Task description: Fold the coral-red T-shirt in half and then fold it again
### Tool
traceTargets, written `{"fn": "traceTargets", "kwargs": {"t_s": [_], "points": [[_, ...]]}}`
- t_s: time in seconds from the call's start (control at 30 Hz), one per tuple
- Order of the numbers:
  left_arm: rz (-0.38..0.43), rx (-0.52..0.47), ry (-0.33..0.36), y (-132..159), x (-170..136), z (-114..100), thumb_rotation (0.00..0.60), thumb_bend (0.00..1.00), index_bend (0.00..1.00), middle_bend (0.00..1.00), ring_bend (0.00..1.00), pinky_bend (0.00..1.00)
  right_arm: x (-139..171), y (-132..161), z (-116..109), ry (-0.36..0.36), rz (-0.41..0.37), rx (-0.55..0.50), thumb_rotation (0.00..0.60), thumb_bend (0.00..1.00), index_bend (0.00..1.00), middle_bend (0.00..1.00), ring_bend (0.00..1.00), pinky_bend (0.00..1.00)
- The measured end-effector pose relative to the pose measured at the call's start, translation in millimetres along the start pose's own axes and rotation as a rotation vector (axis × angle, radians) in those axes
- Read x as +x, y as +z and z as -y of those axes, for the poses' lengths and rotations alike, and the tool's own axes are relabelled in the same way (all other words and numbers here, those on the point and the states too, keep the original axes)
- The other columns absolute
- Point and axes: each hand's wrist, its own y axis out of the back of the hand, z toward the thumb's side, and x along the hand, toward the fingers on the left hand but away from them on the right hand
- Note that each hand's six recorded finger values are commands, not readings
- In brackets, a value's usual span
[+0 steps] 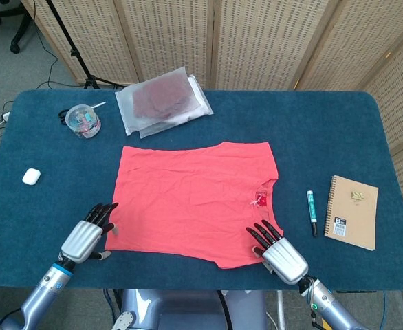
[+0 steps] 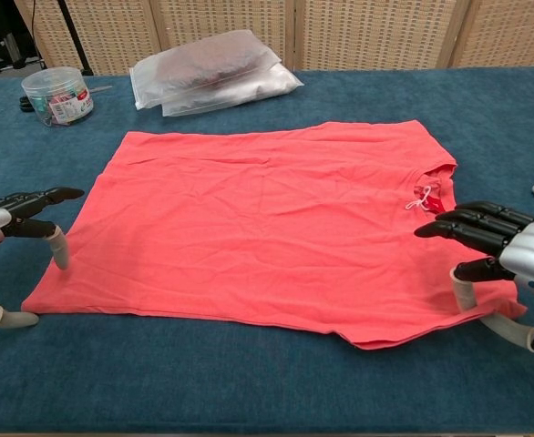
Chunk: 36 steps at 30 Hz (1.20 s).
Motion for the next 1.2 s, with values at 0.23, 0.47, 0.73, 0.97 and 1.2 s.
{"fn": "traceTargets", "kwargs": {"t_s": [0.23, 0.47, 0.73, 0.97, 1.2], "points": [[0.002, -0.004, -0.012, 1.2, 3.9, 2.2, 0.6, 0.28, 0.5, 0.0, 0.0, 0.0, -0.3, -0.6, -1.0, -0.002, 0.002, -0.002, 0.6, 0.51, 0.53, 0.1, 0.0, 0.0], [0.005, 0.002, -0.016, 0.2, 2.9, 1.9, 0.6, 0.44, 0.51, 0.0, 0.0, 0.0, -0.6, -1.3, -1.9, -0.003, 0.005, -0.004, 0.6, 0.51, 0.53, 0.11, 0.0, 0.0], [0.004, 0.004, -0.021, -3.4, 1.1, -1.5, 0.6, 0.52, 0.51, 0.0, 0.0, 0.0, -0.7, -1.9, -2.8, -0.003, 0.006, -0.005, 0.6, 0.51, 0.53, 0.11, 0.0, 0.0], [-0.001, -0.007, -0.027, -6.2, 1.0, -2.9, 0.6, 0.53, 0.51, 0.0, 0.0, 0.0, -0.9, -2.2, -3.0, -0.001, 0.009, -0.006, 0.6, 0.51, 0.53, 0.11, 0.0, 0.0], [0.002, -0.011, -0.034, -3.5, 2.6, -0.4, 0.6, 0.53, 0.52, 0.0, 0.0, 0.0, -1.2, -2.6, -3.3, 0.002, 0.011, -0.007, 0.6, 0.51, 0.53, 0.11, 0.0, 0.0]]}}
